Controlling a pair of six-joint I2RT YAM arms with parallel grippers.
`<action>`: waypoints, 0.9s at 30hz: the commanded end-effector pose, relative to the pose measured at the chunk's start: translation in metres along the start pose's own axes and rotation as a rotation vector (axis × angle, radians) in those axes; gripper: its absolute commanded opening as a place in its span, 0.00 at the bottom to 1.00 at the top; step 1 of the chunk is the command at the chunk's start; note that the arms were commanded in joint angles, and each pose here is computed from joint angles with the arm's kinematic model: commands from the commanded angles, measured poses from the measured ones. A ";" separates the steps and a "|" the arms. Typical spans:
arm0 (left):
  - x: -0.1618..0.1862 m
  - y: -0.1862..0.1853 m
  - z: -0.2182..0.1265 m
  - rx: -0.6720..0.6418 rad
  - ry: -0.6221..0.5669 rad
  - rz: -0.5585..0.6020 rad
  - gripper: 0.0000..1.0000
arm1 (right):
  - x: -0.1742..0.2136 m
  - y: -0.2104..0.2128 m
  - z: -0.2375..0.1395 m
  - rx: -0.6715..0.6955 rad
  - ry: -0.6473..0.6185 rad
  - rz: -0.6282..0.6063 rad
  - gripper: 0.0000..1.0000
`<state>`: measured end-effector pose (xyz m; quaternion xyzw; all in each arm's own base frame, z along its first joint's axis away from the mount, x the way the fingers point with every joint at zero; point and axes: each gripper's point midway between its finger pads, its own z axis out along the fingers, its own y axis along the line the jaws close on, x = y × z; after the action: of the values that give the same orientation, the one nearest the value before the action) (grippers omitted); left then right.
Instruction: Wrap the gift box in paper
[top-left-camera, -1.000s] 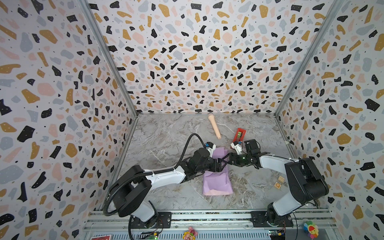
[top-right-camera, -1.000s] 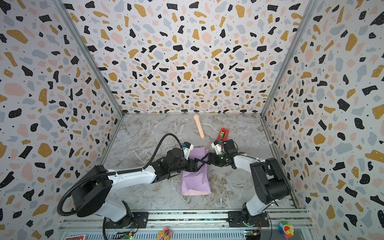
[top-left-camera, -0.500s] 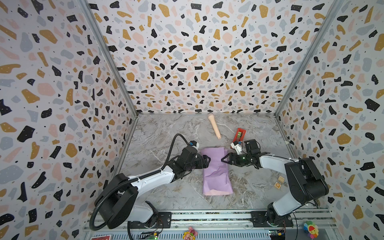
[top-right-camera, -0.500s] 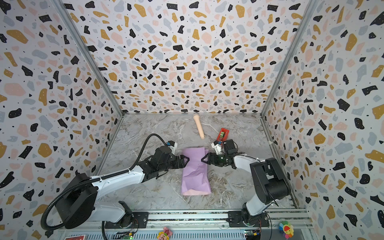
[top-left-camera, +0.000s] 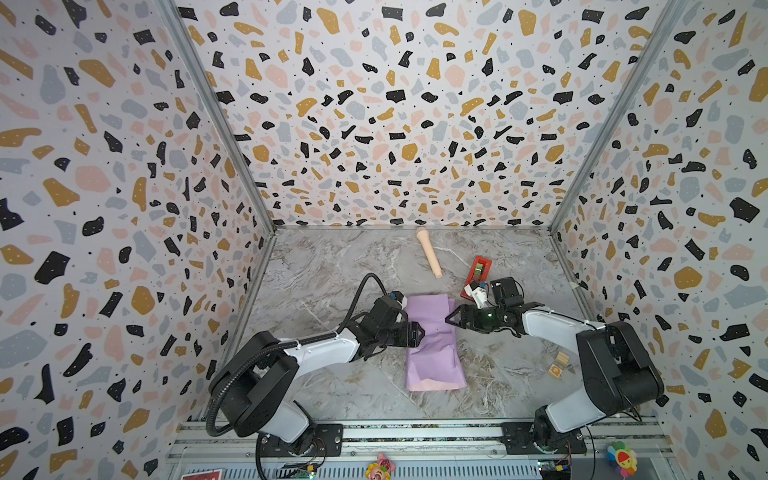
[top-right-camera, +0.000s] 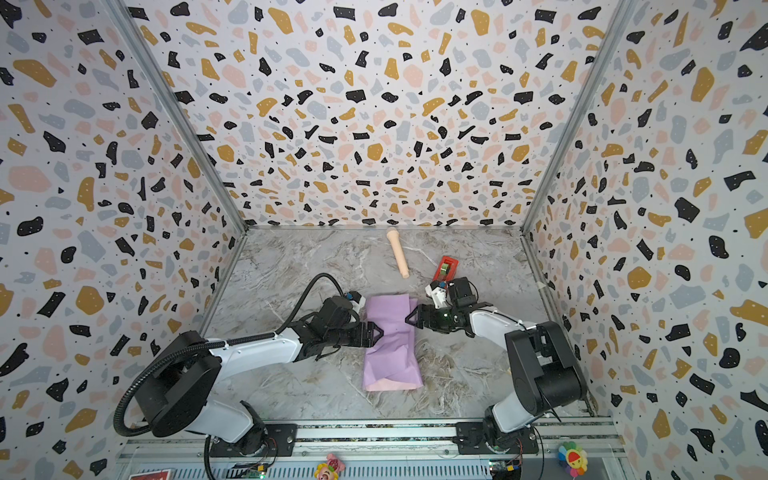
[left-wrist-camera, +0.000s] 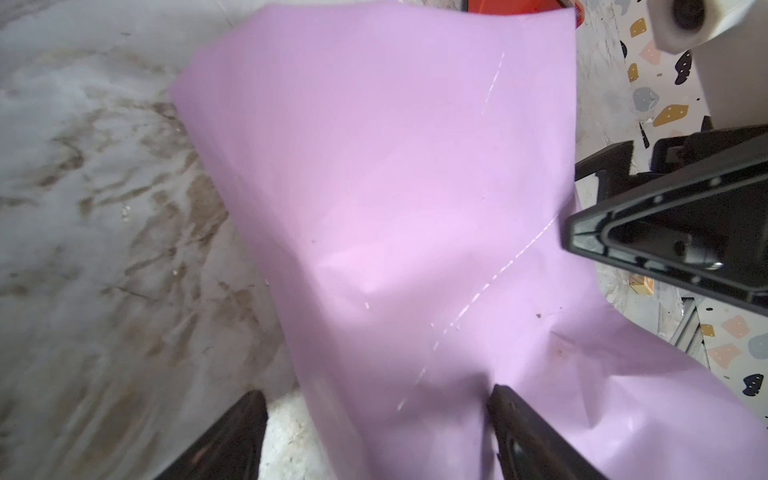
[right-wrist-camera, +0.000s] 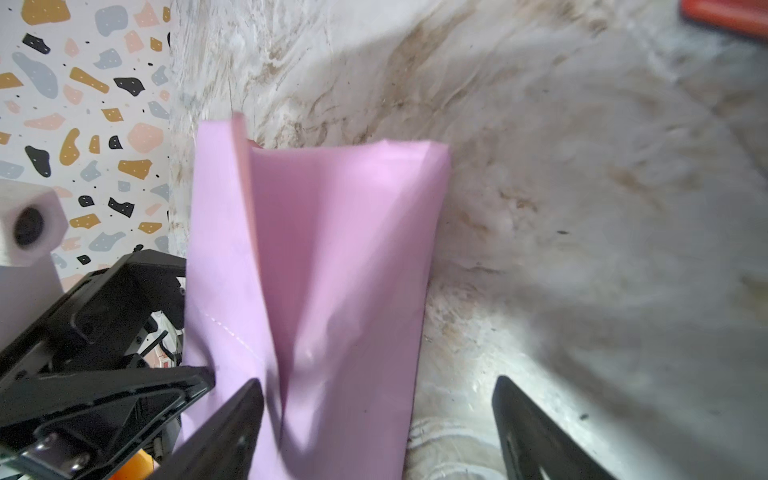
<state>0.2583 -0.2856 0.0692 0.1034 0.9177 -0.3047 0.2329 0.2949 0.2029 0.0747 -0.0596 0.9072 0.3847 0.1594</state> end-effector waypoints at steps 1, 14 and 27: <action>0.036 0.025 0.007 -0.094 0.118 0.023 0.85 | -0.011 0.011 -0.018 0.062 -0.043 -0.037 0.86; 0.034 0.027 0.006 -0.130 0.109 0.038 0.85 | 0.024 0.025 -0.005 0.212 0.039 -0.154 0.86; 0.010 0.007 -0.002 -0.075 0.031 0.014 0.85 | 0.062 -0.006 0.001 0.263 0.106 -0.154 0.85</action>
<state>0.2603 -0.2860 0.0712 0.1075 0.9187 -0.2898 0.2460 0.2525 0.2167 0.0728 -0.1271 0.9335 0.2845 0.1776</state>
